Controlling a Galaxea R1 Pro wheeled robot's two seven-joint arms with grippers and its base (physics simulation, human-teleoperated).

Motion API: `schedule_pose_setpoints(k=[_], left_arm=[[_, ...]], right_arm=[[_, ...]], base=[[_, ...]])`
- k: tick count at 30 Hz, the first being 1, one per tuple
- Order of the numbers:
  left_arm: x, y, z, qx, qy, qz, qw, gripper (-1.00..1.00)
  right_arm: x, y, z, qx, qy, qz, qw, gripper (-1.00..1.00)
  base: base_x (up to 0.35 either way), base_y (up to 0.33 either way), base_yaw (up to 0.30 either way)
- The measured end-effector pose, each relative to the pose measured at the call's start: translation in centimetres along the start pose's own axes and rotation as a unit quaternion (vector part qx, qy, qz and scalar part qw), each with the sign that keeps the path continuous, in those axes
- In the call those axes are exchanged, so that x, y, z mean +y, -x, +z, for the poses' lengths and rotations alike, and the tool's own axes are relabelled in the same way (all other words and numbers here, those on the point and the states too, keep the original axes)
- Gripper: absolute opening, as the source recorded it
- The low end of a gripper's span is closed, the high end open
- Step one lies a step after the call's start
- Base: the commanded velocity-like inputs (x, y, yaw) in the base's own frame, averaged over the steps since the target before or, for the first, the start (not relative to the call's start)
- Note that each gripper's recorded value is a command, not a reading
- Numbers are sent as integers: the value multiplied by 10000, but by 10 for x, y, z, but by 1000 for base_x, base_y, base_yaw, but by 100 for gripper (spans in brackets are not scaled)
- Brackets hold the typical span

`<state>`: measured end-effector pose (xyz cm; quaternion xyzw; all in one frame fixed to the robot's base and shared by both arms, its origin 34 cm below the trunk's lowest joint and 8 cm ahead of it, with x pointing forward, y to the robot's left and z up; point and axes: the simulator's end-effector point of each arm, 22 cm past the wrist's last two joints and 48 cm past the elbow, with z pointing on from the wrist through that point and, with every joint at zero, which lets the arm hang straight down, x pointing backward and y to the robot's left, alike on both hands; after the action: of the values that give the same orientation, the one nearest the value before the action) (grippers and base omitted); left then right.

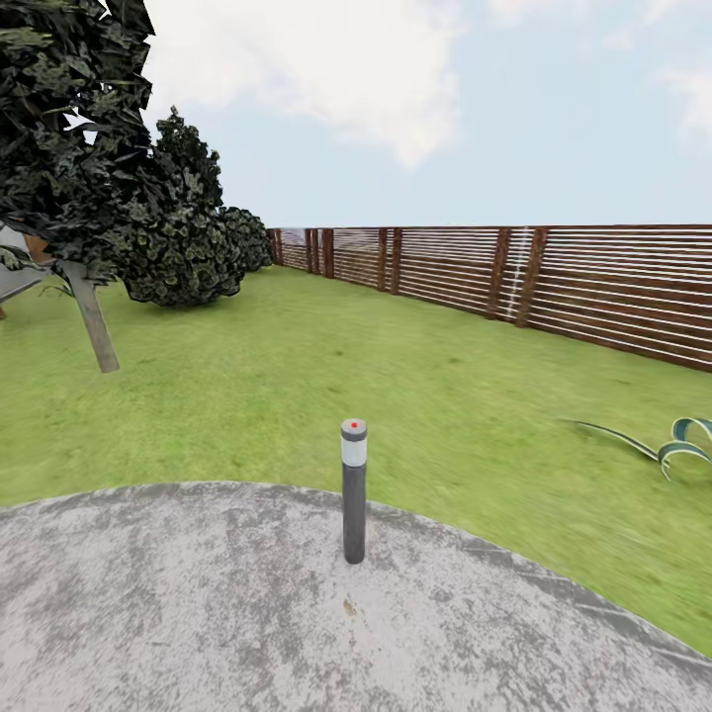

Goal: Pick up the pesticide atomizer in the garden and spray insectifuge to fully cover both potted plants in the garden.

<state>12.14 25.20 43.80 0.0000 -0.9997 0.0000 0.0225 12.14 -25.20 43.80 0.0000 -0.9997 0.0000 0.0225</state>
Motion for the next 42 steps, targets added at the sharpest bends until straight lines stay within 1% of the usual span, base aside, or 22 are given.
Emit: schedule_pose_setpoints(k=[7, 9, 10, 12, 16, 19, 23, 25, 29, 34, 35, 36, 37, 38, 40, 41, 42], left_arm=[[-1, -1, 0, 7, -14, 14, 10000, 100], [-1, 1, 0, -23, -14, 14, 10000, 100], [-1, 2, 0, -33, -14, 14, 10000, 100], [-1, 5, 0, -72, -14, 14, 10000, 100], [-1, 10, 0, -169, -14, 14, 9999, 100], [-1, 14, 0, -255, -14, -3, 9997, 100], [-16, 19, -1, -369, -97, -57, 9993, 100], [-19, 23, -1, -439, -114, -62, 9990, 100], [-15, 41, -2, -672, -87, -52, 9977, 100], [-12, 62, -5, -963, -71, -55, 9953, 100], [-11, 121, -19, -1969, -63, -67, 9804, 100], [-11, 177, -37, -2556, -66, -74, 9667, 100], [-11, 188, -41, -2667, -70, -79, 9637, 100], [-12, 196, -43, -2728, -72, -80, 9620, 100], [-13, 225, -53, -2963, -81, -79, 9550, 100], [-13, 232, -56, -3020, -83, -80, 9532, 100], [-12, 256, -65, -3216, -78, -79, 9468, 100]], right_arm=[[0, 0, 0, -6, -13, -8, 10000, 100], [7, 11, 0, -113, 31, -17, 9999, 100], [7, 16, 0, -164, 32, -18, 9999, 100], [1, 29, -1, -306, -11, -18, 9995, 100], [-2, 47, -2, -538, -30, -12, 9985, 100], [-7, 59, -3, -709, -57, 5, 9975, 100], [-13, 75, -6, -934, -96, 10, 9956, 100], [-17, 82, -7, -1046, -126, 9, 9944, 100], [-30, 99, -11, -1279, -210, 7, 9916, 100], [-33, 121, -16, -1571, -232, 3, 9873, 100], [-33, 177, -39, -2672, -231, -14, 9634, 100], [-32, 245, -72, -3457, -229, -28, 9381, 100], [-31, 298, -107, -4080, -225, -45, 9127, 100], [-31, 295, -105, -4047, -226, -39, 9141, 100], [-31, 311, -118, -4245, -221, -43, 9052, 100], [-31, 315, -121, -4291, -220, -44, 9030, 100], [-32, 323, -129, -4401, -228, -48, 8976, 100]], base=[[0, 0, 0], [0, 0, 0], [0, 0, 0], [0, 0, 0], [0, 0, 0], [0, 0, 0], [0, 0, 0], [0, 0, 0], [0, 0, 0], [0, 0, 0], [0, 0, 0], [0, 0, 0], [0, 0, 0], [0, 0, 0], [0, 0, 0], [0, 0, 0], [0, 0, 0]])
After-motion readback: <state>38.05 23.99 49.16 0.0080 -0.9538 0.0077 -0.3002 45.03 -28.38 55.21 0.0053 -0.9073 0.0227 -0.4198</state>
